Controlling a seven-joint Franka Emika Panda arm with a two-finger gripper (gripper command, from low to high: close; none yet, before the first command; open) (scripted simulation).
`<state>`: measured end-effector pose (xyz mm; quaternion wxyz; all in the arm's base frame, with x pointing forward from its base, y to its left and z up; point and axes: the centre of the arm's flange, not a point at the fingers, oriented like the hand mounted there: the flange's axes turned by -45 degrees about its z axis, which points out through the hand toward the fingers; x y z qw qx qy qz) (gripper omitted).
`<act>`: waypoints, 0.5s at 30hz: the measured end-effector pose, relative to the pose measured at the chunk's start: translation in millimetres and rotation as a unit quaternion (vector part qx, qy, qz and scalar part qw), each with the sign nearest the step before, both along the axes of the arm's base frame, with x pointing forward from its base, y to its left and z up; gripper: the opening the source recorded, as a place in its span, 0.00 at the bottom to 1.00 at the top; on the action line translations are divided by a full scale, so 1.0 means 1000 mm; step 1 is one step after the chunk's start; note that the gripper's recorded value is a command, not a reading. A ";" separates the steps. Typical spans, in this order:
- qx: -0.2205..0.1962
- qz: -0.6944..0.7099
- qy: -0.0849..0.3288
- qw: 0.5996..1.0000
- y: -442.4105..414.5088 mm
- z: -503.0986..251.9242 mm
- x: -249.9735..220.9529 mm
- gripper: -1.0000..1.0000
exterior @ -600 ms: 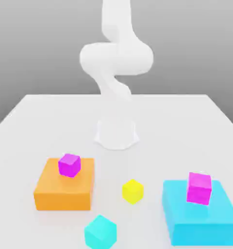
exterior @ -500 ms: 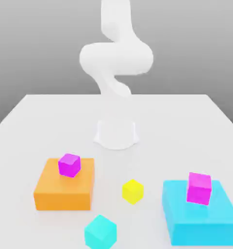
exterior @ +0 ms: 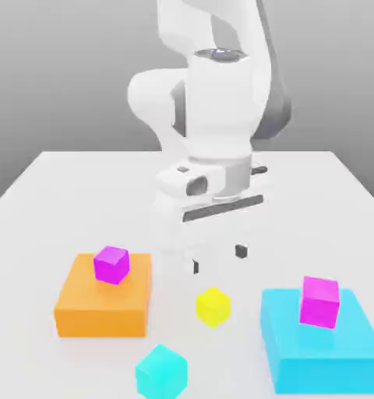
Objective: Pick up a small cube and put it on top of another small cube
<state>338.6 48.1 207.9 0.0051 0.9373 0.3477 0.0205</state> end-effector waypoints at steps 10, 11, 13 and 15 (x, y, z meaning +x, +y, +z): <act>-0.003 0.020 0.021 1.000 0.000 -0.083 -0.016 0.00; -0.003 0.020 0.021 1.000 0.000 -0.083 -0.016 0.00; -0.003 0.020 0.021 1.000 0.000 -0.083 -0.017 0.00; -0.003 0.020 0.022 1.000 0.000 -0.085 -0.017 0.00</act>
